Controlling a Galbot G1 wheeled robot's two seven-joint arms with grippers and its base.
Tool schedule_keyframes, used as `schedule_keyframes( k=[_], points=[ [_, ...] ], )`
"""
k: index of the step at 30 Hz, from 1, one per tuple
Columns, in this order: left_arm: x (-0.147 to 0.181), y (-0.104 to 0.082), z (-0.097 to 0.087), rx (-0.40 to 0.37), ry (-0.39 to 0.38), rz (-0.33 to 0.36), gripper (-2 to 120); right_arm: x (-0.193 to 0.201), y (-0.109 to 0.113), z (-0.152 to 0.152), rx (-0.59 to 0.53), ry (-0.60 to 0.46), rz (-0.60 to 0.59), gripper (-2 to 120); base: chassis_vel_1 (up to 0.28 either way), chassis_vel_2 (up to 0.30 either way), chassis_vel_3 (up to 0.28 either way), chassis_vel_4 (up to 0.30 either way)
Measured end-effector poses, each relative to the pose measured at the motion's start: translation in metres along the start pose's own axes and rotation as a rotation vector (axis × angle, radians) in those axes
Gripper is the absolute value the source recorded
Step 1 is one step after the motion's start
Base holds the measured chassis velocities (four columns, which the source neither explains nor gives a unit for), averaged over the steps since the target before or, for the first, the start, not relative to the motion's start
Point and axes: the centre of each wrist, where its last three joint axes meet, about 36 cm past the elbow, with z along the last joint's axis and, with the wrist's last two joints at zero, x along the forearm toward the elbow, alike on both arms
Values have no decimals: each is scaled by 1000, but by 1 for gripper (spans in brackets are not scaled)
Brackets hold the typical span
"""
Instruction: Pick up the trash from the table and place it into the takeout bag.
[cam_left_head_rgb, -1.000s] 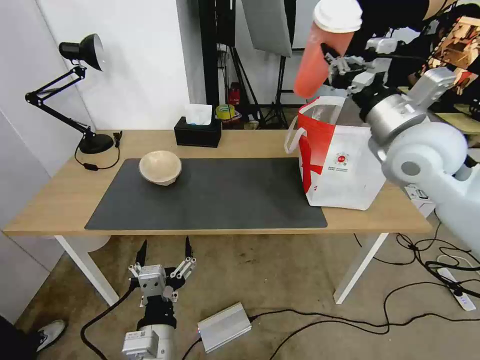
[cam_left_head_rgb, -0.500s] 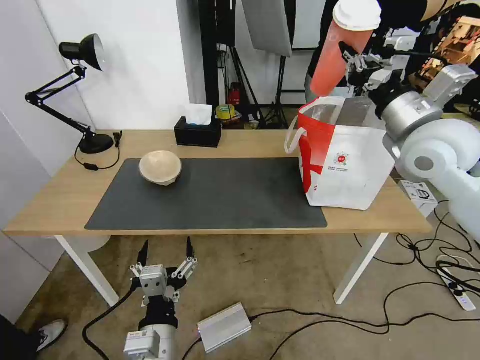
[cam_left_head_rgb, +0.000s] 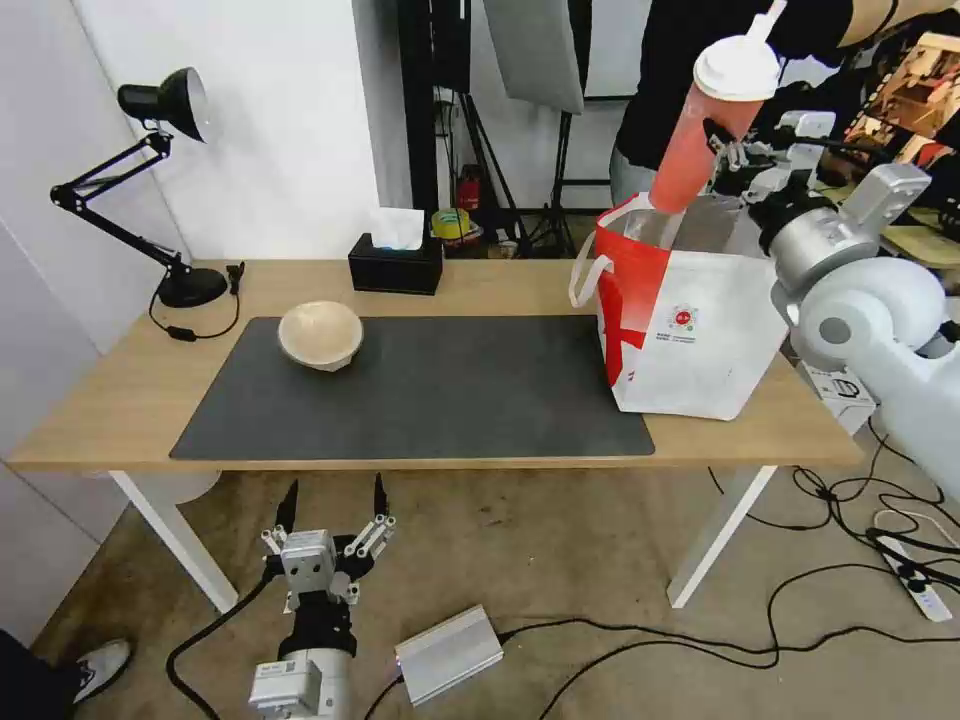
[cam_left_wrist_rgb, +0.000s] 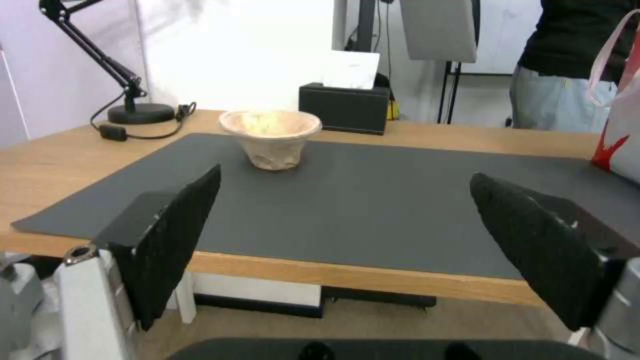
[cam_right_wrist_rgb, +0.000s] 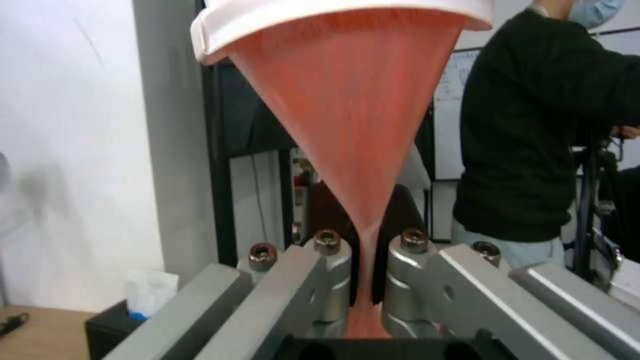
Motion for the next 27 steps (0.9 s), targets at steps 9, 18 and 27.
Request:
schedule_keyframes(
  k=[9,18,27],
  points=[
    [1,-2,2,7,-1,6,100,1,-19,30,41,60,54,2,0,0,0,0],
    [1,-1,3,11,-7,14,100,-1,-26,57,35,100,93,2,0,0,0,0],
    [2,-3,3,15,-6,17,100,-11,-24,75,30,127,125,2,0,0,0,0]
  ],
)
